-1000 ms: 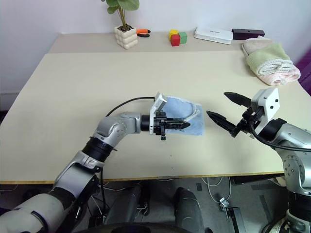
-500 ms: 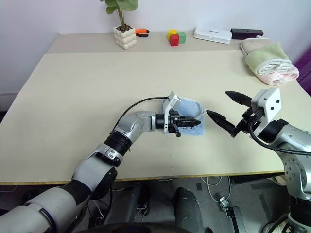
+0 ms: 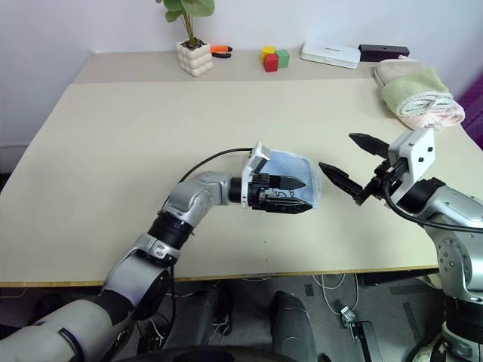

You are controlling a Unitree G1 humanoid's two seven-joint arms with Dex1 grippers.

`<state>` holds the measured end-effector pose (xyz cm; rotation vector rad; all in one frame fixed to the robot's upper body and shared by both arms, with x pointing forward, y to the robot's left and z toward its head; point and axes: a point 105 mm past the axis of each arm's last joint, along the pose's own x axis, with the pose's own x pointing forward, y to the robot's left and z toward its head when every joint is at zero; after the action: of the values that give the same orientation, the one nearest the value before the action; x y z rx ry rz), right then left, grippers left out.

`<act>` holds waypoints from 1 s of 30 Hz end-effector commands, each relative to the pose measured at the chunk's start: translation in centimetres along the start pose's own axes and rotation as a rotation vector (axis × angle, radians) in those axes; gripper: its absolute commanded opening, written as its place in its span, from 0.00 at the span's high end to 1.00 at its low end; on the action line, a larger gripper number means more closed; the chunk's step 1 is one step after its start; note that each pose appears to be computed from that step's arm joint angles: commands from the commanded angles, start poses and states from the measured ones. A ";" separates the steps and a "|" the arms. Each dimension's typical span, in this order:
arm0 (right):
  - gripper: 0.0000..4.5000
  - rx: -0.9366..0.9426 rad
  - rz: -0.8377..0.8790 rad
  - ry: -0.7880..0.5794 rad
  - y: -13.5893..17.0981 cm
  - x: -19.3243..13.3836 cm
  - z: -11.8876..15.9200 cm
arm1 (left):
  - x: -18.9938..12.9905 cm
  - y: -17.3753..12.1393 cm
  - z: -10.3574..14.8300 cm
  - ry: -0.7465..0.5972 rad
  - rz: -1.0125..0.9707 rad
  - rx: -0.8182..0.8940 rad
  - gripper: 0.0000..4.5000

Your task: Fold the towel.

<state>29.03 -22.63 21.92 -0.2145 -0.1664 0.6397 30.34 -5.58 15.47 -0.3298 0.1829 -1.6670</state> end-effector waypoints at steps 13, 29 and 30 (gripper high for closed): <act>0.77 0.243 -0.145 -0.245 3.3 5.5 0.2 | -6.3 3.3 7.3 -0.512 0.410 -0.022 0.75; 1.00 0.280 -0.423 0.054 4.5 8.8 -10.0 | -2.5 7.5 1.2 -0.312 0.652 -0.153 1.00; 1.00 0.283 -0.434 0.068 4.4 8.7 -10.4 | -2.5 7.6 0.9 -0.302 0.656 -0.157 1.00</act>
<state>35.62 -15.09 11.12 0.0791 -0.0266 0.2427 38.03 -3.02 12.36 -0.5888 0.2065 -0.9158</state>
